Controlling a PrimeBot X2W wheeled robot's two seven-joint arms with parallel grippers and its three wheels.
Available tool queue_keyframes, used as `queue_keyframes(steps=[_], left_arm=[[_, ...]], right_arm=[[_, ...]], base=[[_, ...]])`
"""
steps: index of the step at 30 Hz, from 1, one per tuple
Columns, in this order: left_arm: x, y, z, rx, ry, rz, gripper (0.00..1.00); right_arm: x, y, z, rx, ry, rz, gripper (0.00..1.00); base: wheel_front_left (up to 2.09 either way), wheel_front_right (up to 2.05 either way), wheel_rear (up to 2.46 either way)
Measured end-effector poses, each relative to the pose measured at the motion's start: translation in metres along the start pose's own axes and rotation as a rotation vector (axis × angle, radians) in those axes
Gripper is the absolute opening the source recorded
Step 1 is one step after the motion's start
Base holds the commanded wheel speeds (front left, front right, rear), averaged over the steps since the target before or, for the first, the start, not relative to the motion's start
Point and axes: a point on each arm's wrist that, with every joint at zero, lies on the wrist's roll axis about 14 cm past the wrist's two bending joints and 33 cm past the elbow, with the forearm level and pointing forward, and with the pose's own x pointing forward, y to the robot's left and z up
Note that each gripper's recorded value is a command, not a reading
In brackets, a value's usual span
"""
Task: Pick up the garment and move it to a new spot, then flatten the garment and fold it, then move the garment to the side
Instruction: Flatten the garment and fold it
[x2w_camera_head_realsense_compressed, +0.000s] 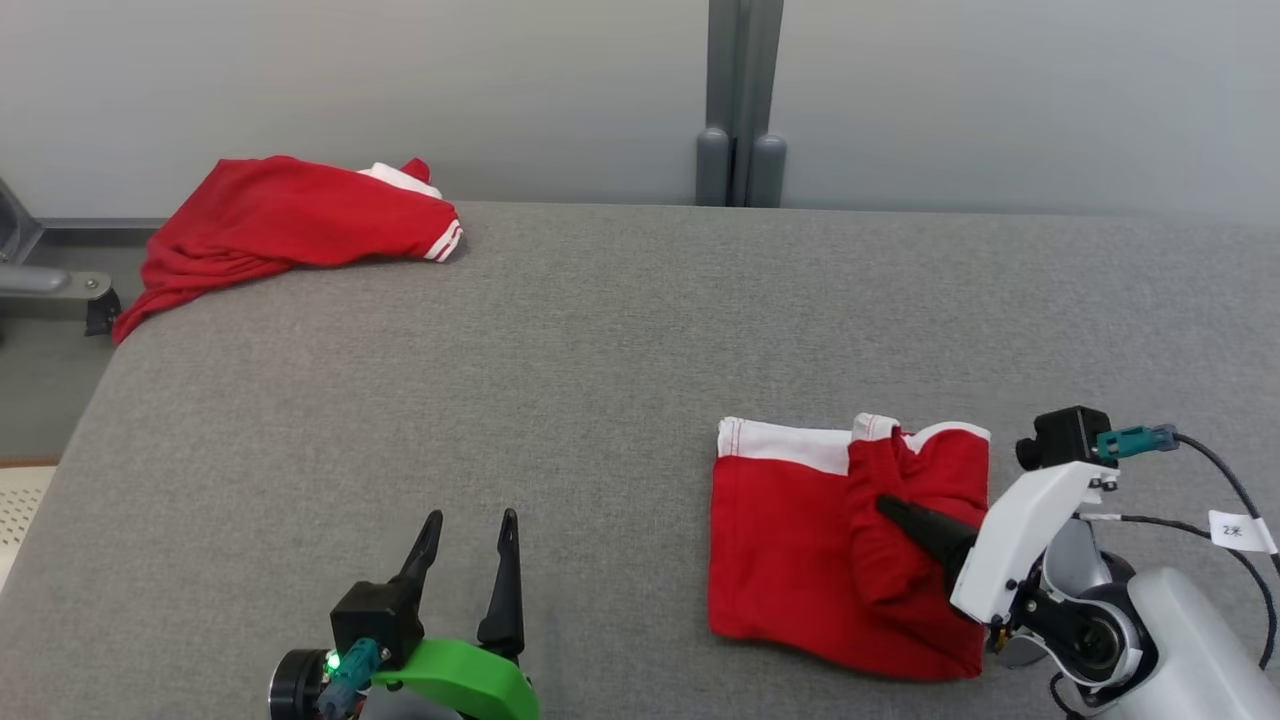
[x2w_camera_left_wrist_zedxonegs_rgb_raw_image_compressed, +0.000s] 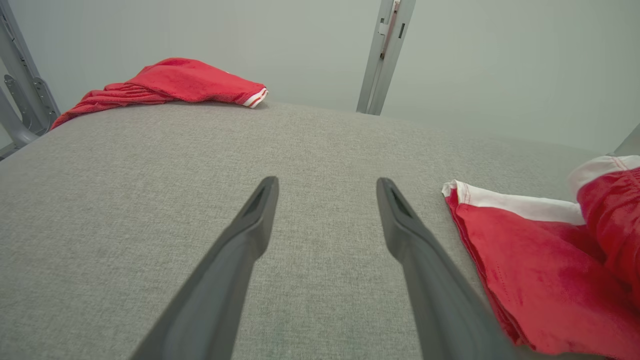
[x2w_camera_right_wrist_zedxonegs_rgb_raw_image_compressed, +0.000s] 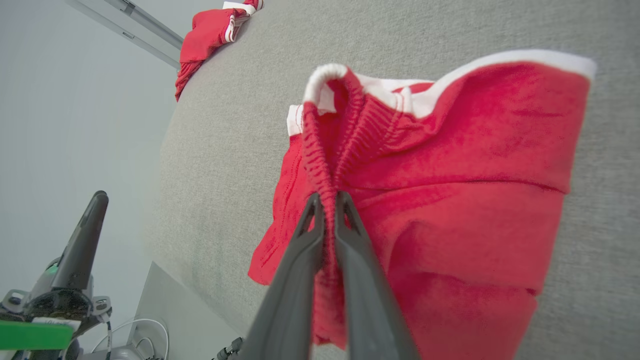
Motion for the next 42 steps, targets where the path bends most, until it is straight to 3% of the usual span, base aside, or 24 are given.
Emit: queue_keyframes(steps=[7,14,16,17,26,30,38,42], left_arm=[[-0.011,0.017,0.002,-0.006,-0.011,0.057,1.00],[-0.019,0.026,0.002,-0.016,-0.014,0.096,1.00],[-0.021,0.028,0.002,-0.019,-0.015,0.103,1.00],[-0.021,0.028,0.002,-0.020,-0.015,0.105,1.00],[-0.018,0.025,0.003,-0.025,-0.018,0.097,1.00],[-0.013,0.019,0.004,-0.022,-0.022,0.074,1.00],[0.004,0.000,0.015,-0.020,-0.048,0.009,1.00],[0.011,-0.004,0.018,-0.024,-0.057,-0.003,1.00]], right_arm=[[0.033,0.036,-0.019,0.013,0.048,0.085,0.00],[0.060,0.047,-0.025,-0.004,0.066,0.083,0.00],[0.065,0.045,-0.029,-0.020,0.080,0.070,0.37],[0.067,0.045,-0.030,-0.025,0.078,0.068,1.00],[0.071,0.069,-0.020,-0.062,0.014,0.124,1.00],[0.061,0.066,0.004,-0.084,-0.096,0.122,1.00],[0.011,0.015,0.067,-0.289,-0.444,-0.052,1.00],[-0.019,-0.005,0.079,-0.324,-0.570,-0.132,1.00]], base=[[0.00,0.00,0.00],[0.00,0.00,0.00],[0.00,0.00,0.00],[0.00,0.00,0.00],[0.00,0.00,0.00],[0.00,0.00,0.00],[0.00,0.00,0.00],[0.00,0.00,0.00]])
